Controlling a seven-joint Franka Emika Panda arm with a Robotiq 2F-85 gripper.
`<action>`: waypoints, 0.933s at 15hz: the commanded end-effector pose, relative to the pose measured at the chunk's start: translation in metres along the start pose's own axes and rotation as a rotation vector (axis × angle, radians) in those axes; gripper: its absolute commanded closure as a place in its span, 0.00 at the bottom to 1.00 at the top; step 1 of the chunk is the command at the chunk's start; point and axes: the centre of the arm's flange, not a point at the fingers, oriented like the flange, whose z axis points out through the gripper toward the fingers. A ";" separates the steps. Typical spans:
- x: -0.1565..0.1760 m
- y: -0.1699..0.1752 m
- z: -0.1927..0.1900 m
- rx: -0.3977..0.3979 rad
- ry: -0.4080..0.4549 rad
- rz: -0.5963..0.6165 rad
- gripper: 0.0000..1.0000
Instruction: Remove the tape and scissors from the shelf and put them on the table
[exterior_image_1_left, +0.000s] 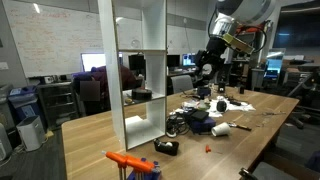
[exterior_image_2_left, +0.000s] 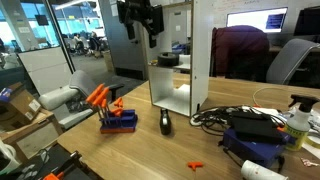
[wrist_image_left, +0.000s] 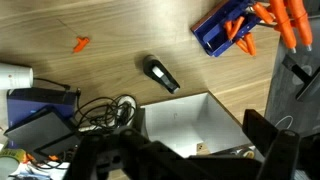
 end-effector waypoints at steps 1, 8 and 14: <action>0.001 0.000 -0.003 0.000 0.006 -0.001 0.00; 0.000 -0.005 -0.011 0.000 0.036 0.000 0.00; -0.003 -0.047 -0.014 -0.030 0.015 0.170 0.00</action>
